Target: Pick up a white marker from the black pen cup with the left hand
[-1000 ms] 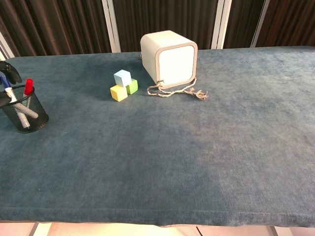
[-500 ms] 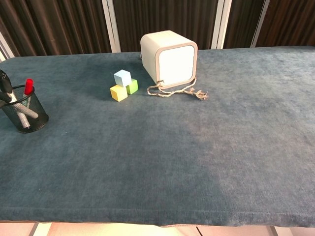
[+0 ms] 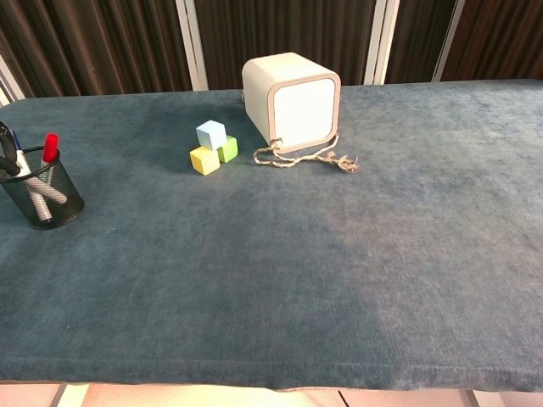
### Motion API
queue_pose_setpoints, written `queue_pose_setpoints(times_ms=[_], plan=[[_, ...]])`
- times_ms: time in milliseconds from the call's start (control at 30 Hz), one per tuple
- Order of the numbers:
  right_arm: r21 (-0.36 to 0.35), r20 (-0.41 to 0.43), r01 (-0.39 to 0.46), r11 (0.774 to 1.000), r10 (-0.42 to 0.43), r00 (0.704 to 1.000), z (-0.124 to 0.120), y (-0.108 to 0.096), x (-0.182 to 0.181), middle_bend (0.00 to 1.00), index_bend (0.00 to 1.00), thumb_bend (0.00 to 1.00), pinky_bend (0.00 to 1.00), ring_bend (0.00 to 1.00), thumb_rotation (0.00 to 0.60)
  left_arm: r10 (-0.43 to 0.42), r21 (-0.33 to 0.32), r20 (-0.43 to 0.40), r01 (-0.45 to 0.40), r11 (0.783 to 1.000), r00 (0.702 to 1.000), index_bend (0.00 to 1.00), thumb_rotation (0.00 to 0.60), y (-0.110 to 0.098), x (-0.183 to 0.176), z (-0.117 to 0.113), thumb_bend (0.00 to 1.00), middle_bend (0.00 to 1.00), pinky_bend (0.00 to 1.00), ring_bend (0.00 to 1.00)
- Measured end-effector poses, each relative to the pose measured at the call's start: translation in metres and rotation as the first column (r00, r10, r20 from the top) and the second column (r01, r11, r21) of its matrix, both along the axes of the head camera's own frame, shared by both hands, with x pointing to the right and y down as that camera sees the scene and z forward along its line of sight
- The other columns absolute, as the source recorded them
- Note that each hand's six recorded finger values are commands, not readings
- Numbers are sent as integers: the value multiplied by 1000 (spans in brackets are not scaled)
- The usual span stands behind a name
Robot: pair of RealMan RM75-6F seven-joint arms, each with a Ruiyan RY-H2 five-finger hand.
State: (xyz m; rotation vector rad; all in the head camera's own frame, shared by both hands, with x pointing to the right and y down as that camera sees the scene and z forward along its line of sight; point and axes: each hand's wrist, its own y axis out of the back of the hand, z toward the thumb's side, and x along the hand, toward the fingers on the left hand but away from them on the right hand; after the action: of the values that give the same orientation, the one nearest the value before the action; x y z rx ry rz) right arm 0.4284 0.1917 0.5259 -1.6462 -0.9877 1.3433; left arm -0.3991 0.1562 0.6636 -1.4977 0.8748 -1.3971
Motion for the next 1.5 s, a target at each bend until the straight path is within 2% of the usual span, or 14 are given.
queue_pose_setpoints(times_ms=[67,333,633,767,867,933,1133,1400,1500], plan=[[0,0,-1,1000,1,1000,0,0,0,88,0,50,35,0,600,-3,0,-16,3,1000,1000,624,600,0,1,-1,522,697,658,678],[0,1,-4,1000,4,1000,0,0,1,88,0,50,35,0,600,-5,29,-40,6,1000,999,649,600,-3,2,-8,533,736,658,696],[5,4,-10,1000,10,1000,-2,1,4,88,0,50,35,0,600,11,182,-77,3,983,997,650,600,-5,7,-64,532,749,593,696],[11,6,-9,1000,9,1000,-3,2,4,88,0,50,35,0,600,69,232,-111,-42,972,991,652,600,-5,28,-84,531,750,594,696],[9,7,-7,1000,7,1000,-3,2,3,88,0,50,35,0,600,134,253,-128,-98,962,983,655,600,-7,53,-88,532,749,573,694],[8,10,-7,1000,6,1000,-3,1,2,88,0,50,36,0,600,158,246,-146,-119,962,977,654,600,-10,69,-83,533,749,548,692],[13,9,5,1000,-5,1000,-6,0,0,88,0,50,34,0,600,208,203,-199,-167,965,958,651,600,-25,128,-49,533,751,511,692],[7,-1,-14,1000,14,1000,-5,3,4,88,0,50,34,0,600,232,133,-104,-218,967,967,652,600,-35,176,6,528,748,451,681],[4,-3,-13,1000,13,1000,-5,4,5,88,0,50,35,0,600,238,121,-86,-227,966,967,621,600,-36,187,18,501,692,412,627]])
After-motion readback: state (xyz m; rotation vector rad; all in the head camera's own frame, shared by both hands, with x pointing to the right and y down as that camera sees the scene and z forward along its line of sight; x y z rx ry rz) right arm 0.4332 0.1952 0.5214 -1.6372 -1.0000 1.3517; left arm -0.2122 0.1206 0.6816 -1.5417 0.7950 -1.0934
